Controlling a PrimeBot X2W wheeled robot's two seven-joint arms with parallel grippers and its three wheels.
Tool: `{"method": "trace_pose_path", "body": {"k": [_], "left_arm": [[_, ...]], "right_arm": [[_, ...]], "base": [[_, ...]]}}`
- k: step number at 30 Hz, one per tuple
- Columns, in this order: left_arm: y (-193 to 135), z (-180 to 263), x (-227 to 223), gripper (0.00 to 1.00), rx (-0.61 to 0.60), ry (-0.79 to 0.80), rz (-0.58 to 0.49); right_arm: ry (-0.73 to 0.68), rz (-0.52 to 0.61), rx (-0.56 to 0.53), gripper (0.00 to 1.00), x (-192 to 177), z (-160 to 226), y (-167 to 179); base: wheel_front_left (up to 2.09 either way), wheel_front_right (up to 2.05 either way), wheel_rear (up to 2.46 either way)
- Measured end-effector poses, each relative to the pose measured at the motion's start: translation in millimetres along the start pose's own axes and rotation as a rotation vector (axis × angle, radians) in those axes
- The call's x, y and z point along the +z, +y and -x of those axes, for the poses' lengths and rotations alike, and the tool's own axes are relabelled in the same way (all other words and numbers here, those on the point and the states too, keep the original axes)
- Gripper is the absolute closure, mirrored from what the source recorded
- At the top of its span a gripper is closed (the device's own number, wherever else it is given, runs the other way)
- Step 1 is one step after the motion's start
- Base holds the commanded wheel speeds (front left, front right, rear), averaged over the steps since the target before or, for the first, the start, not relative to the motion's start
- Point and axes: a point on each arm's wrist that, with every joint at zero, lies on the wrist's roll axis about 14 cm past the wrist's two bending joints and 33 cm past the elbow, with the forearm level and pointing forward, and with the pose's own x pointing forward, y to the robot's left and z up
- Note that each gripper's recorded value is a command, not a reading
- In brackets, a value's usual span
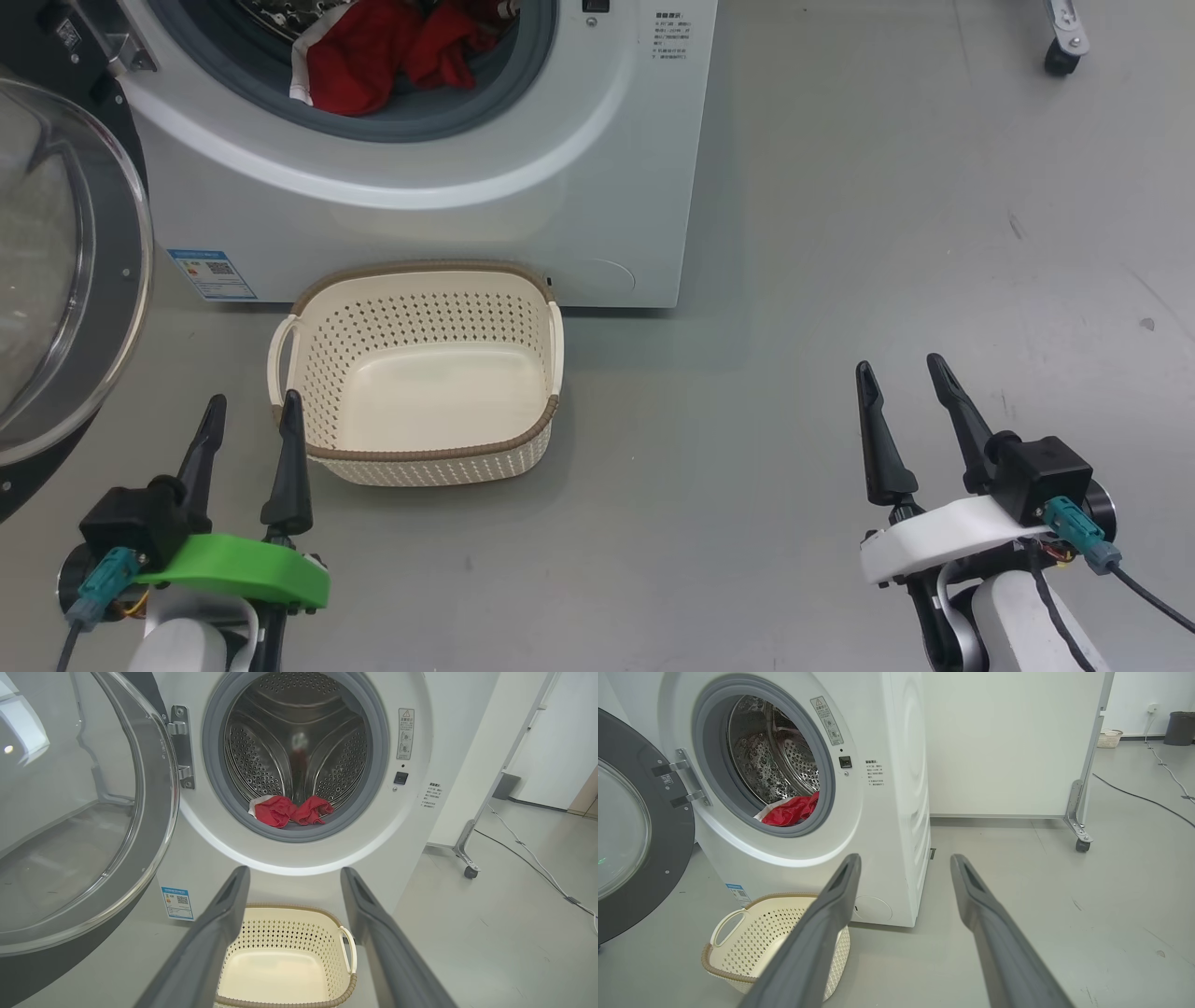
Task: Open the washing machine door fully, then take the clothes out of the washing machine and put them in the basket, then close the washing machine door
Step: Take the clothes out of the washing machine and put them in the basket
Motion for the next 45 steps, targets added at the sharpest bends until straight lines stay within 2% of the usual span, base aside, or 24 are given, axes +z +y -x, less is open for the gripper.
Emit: {"method": "trace_pose_path", "body": {"k": [45], "left_arm": [[-12.8,1.4,1.7,0.0,-0.035,-0.005,0.039]], "right_arm": [[-0.006,0.0,0.005,0.0,2.0,0.7,2.8]], "base": [[0.08,-0.08,0.0]]}}
